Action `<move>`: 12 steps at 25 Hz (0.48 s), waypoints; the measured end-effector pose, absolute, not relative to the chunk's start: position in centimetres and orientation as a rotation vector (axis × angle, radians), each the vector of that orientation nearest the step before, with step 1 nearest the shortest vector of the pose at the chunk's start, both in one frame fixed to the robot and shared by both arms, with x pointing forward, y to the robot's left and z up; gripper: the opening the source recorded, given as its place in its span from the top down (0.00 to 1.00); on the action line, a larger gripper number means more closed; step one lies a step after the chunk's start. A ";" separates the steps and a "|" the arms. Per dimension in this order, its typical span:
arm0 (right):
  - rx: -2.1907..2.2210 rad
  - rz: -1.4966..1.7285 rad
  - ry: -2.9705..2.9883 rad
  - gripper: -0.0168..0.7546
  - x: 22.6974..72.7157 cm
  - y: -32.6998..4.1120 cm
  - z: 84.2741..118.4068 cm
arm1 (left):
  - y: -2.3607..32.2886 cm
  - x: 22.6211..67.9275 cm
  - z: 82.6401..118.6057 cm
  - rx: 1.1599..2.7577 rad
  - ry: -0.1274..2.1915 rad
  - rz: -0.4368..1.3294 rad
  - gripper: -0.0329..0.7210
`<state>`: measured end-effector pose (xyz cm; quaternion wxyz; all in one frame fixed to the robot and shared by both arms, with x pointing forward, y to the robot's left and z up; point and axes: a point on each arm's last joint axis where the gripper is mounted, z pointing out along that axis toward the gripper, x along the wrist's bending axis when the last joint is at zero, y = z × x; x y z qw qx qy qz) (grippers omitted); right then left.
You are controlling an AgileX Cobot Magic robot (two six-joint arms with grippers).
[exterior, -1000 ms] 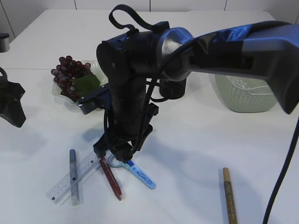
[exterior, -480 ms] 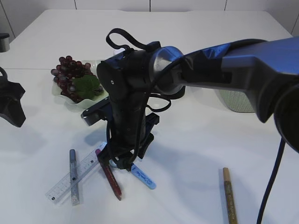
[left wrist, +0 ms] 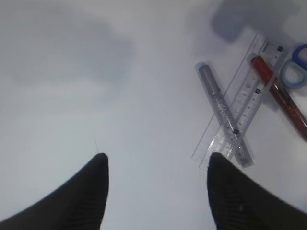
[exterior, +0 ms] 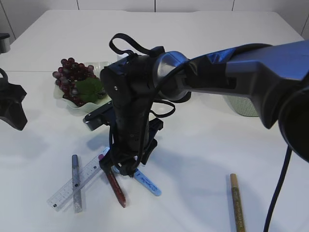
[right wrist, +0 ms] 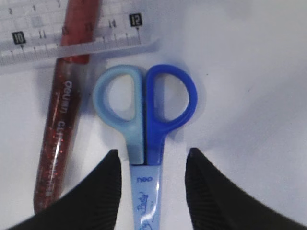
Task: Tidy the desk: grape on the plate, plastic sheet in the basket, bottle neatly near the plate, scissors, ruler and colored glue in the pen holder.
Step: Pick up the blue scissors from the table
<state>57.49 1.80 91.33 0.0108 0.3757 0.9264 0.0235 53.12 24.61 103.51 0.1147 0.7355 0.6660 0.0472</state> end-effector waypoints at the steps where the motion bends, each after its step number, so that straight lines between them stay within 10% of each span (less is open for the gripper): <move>1: 1.171 0.081 2.888 0.52 57.5 1.8 91.3 | 24.6 53.1 103.5 2.156 1.952 0.138 0.34; 12: 1.176 0.070 2.890 0.52 57.6 1.9 90.7 | 24.6 53.2 103.5 2.152 1.949 0.144 0.34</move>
